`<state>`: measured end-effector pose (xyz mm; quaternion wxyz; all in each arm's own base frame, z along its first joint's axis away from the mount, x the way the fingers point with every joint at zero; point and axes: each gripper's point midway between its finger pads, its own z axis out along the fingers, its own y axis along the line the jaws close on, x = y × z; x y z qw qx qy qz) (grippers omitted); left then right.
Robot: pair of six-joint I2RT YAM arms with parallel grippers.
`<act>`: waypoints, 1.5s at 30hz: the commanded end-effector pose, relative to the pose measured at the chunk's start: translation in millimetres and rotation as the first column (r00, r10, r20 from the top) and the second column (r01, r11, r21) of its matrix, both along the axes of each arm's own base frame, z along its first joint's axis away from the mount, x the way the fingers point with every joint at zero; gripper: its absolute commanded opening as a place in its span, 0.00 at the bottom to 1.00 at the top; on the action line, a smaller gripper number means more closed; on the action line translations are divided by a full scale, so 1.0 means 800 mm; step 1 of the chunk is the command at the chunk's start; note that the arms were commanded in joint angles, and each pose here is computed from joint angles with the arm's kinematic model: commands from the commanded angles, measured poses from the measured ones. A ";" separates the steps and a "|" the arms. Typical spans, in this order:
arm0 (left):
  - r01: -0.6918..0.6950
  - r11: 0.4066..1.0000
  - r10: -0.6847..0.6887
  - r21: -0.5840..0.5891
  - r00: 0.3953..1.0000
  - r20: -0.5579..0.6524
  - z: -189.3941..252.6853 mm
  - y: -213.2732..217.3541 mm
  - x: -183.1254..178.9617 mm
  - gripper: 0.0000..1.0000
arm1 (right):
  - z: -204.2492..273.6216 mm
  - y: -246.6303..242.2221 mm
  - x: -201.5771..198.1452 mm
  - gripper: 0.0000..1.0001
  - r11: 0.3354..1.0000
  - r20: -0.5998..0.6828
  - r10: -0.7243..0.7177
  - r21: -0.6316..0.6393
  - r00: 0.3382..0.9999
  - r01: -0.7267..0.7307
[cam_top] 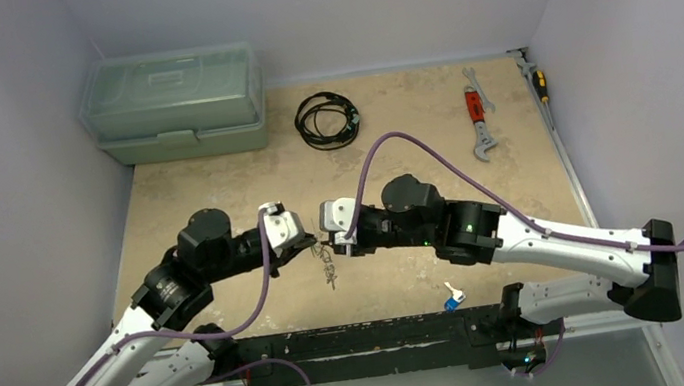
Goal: Put the keys on the keyring
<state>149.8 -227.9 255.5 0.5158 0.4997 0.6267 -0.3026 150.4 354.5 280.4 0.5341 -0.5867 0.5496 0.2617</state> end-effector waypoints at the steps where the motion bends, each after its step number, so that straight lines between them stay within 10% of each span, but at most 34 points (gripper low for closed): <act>1: 0.023 0.998 -0.020 -0.059 0.998 0.059 0.031 -0.008 0.002 0.00 | 0.017 0.009 -0.003 0.37 0.999 0.019 0.029 0.033 0.999 -0.030; 33: 0.067 0.996 -0.065 -0.066 0.997 0.040 0.032 -0.011 -0.011 0.00 | -0.004 0.010 0.007 0.28 1.000 0.035 0.013 -0.006 0.999 -0.013; 45: 0.077 0.995 -0.074 -0.069 0.996 0.045 0.033 -0.012 -0.014 0.00 | -0.015 0.013 0.011 0.09 0.999 0.025 0.006 -0.043 1.000 -0.005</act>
